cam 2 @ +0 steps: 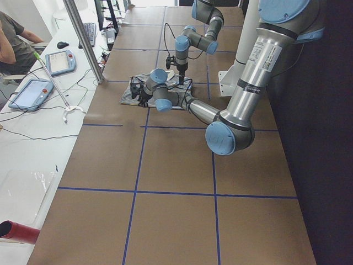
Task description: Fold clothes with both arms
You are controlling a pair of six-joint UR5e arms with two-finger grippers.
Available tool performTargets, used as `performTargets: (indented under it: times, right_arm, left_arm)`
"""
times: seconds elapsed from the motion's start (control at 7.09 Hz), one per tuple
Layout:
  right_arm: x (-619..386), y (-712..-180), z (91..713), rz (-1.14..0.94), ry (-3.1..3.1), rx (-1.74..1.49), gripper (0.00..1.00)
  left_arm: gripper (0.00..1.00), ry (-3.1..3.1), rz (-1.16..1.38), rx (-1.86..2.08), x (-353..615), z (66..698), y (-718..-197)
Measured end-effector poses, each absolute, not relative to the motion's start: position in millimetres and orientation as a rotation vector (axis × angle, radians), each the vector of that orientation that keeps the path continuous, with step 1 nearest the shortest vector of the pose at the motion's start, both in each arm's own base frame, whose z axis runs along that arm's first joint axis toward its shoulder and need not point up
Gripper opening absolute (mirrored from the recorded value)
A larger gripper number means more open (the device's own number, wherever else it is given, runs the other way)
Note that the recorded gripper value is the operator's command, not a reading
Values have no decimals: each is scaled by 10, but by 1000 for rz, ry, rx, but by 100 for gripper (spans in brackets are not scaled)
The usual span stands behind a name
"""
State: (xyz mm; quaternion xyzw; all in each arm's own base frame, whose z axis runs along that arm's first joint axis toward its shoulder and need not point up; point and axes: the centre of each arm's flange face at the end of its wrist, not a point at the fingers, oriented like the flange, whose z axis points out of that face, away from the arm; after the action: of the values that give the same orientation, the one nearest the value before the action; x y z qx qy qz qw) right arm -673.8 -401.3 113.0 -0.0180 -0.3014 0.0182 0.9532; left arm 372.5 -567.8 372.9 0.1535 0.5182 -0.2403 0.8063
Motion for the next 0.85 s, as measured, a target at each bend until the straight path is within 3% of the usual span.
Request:
performTargets:
  times: [0.42,0.85]
  right_arm:
    - [-6998,-3916,1243,-26,-560,-49,62]
    - [-7098,-3820,1203,-70,-552,-31,59]
  left_arm:
    - [33,1119,-528,303,3735,3728,-5665]
    - [33,1117,-526,294,3742,3755,-5661]
